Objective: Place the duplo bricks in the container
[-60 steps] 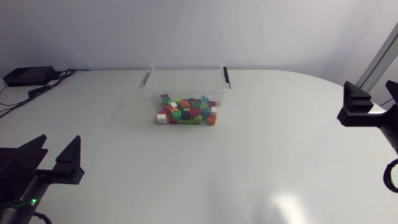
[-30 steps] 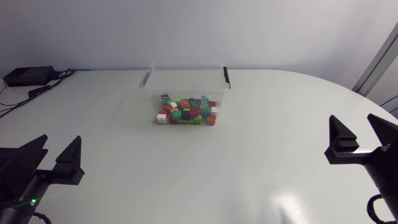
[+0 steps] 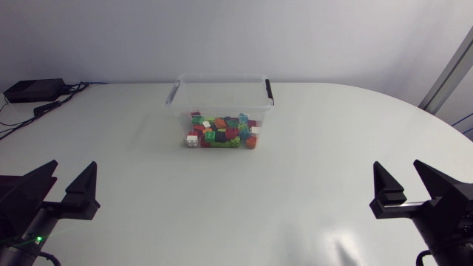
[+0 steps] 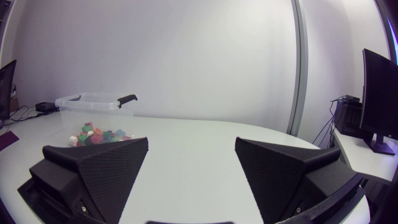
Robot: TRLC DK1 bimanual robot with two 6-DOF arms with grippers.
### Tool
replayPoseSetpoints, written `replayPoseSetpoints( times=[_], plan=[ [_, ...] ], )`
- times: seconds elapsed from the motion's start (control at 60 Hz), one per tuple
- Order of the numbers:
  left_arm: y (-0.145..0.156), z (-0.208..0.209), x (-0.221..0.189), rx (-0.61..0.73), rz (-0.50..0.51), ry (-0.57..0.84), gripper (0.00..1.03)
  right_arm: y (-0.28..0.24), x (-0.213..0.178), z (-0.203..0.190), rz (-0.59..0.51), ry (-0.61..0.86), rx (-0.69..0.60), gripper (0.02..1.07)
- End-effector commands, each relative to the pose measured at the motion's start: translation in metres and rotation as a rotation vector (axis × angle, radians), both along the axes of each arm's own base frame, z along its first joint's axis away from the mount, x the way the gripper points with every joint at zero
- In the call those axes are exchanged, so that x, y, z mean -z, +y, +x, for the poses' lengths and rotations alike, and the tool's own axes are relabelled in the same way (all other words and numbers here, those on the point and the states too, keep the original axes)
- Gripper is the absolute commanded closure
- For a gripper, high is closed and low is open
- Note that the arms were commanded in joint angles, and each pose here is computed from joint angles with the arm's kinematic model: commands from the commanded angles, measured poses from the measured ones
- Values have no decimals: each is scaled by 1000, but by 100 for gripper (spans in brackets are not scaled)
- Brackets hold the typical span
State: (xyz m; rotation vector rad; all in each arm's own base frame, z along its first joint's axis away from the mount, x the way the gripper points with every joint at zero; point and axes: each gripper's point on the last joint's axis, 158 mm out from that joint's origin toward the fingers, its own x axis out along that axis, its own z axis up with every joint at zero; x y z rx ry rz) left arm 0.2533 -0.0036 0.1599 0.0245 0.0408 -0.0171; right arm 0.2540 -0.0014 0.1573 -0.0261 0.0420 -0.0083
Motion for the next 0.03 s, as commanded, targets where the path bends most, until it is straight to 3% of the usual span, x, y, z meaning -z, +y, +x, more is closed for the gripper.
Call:
replayPoseSetpoints(
  times=[0.0,0.017],
  plan=[
    [0,1,10,-1,-25,20,4,0,8,0,26,15,2,6],
    [0,1,10,-1,-25,20,4,0,8,0,26,15,2,6]
  ],
)
